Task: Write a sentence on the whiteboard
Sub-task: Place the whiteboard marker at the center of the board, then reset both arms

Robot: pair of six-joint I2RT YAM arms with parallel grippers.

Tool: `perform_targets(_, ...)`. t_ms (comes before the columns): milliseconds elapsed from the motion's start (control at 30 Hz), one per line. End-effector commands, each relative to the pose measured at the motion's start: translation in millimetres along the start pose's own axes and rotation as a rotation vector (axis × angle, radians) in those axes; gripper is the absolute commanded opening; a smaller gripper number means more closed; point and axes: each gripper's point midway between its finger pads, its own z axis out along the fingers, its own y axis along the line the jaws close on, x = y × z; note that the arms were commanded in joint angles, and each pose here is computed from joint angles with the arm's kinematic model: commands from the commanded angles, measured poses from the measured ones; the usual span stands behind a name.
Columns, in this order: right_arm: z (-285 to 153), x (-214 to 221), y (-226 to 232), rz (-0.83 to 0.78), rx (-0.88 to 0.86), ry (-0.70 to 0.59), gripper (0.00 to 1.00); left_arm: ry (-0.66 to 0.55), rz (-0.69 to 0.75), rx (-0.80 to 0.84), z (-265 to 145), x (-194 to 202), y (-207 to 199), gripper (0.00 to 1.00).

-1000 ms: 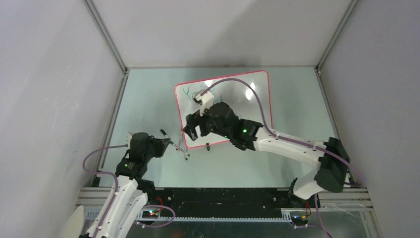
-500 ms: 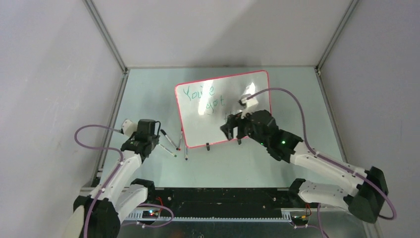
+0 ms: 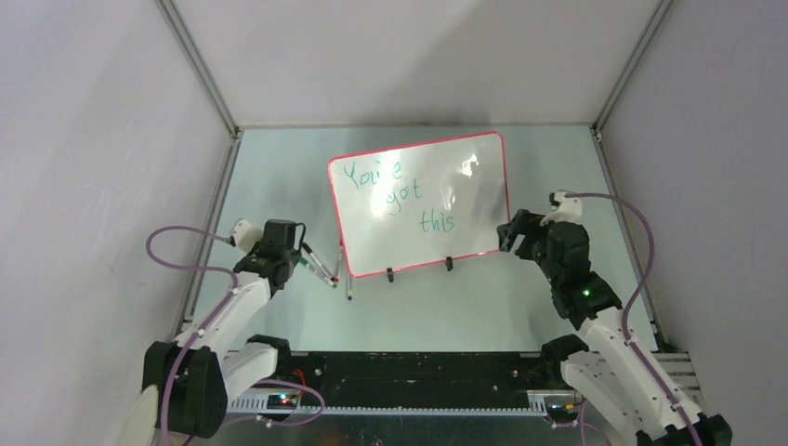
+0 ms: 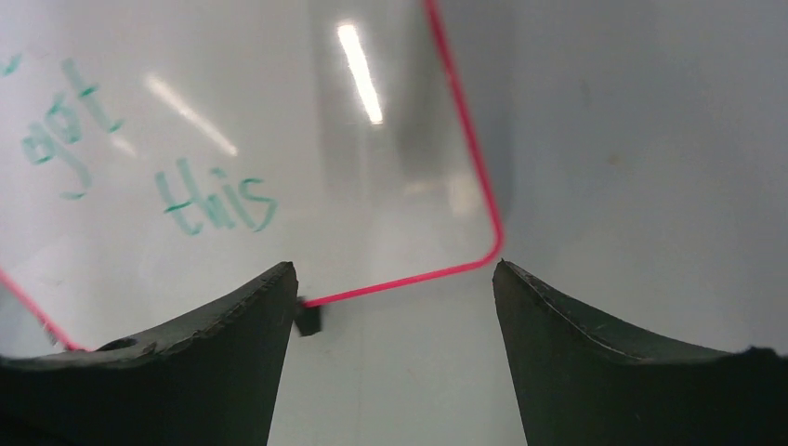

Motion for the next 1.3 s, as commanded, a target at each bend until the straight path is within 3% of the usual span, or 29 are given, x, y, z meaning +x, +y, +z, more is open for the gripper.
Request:
perform_targets(0,-3.9,-10.0,-37.0,0.073,0.11,-0.088,0.81,-0.027,0.015,0.038,4.9,-4.8,-11.8,0.45)
perform_targets(133,0.5,-15.4,-69.7,-0.012,0.214,-0.173,0.84,-0.084,0.02,0.14,-0.1,-13.9,-23.1,0.73)
perform_targets(267,-0.6,-25.6,-89.3,-0.079,0.244,-0.318,0.87,-0.257,0.016,0.269,-18.7,-46.8,-33.3,0.97)
perform_targets(300,2.0,-21.4,-92.1,-0.083,0.221,-0.359,0.88,-0.317,0.05,0.282,-25.7,-58.4,-31.7,0.99)
perform_targets(333,4.4,-6.8,-97.7,-0.092,0.186,-0.361,0.89,-0.362,0.045,0.303,-30.2,-67.4,-35.1,0.99)
perform_targets(367,-0.4,-23.4,-101.8,-0.109,0.177,-0.465,0.9,-0.421,0.047,0.3,-35.7,-80.0,-33.4,0.99)
perform_targets(400,3.4,-4.7,-111.3,-0.121,0.178,-0.455,0.9,-0.461,0.034,0.321,-41.1,-89.2,-38.0,0.99)
perform_targets(433,-2.1,-19.7,-117.2,-0.144,0.196,-0.534,0.9,-0.499,0.067,0.324,-45.0,-96.3,-38.4,0.99)
perform_targets(533,16.1,-7.7,-134.1,-0.156,0.248,-0.448,0.95,-0.618,0.07,0.326,-49.6,-114.8,-39.5,0.99)
perform_targets(600,24.9,-6.5,-136.4,-0.146,0.243,-0.45,0.96,-0.702,0.051,0.277,-47.3,-125.5,-30.0,0.99)
perform_targets(633,23.4,-19.6,-133.8,-0.127,0.233,-0.512,0.96,-0.731,0.065,0.225,-43.0,-128.3,-21.9,0.99)
perform_targets(667,32.3,-10.1,-138.6,-0.12,0.239,-0.473,0.96,-0.766,0.072,0.191,-39.6,-131.0,-16.5,0.99)
perform_targets(833,67.0,9.1,-150.7,-0.117,0.234,-0.377,0.95,-0.847,0.202,0.105,-32.6,-145.6,-16.8,0.99)
perform_targets(900,83.4,2.4,-142.6,-0.145,0.189,-0.319,0.93,-0.859,0.262,0.145,-25.7,-145.1,-23.7,0.99)
perform_targets(1000,87.4,11.3,-144.0,-0.149,0.2,-0.279,0.94,-0.782,0.363,0.199,-9.5,-135.0,-36.2,0.99)
perform_targets(1267,82.3,7.2,-143.9,-0.193,0.33,-0.331,1.0,-0.71,0.49,0.32,17.1,-114.4,-61.6,0.99)
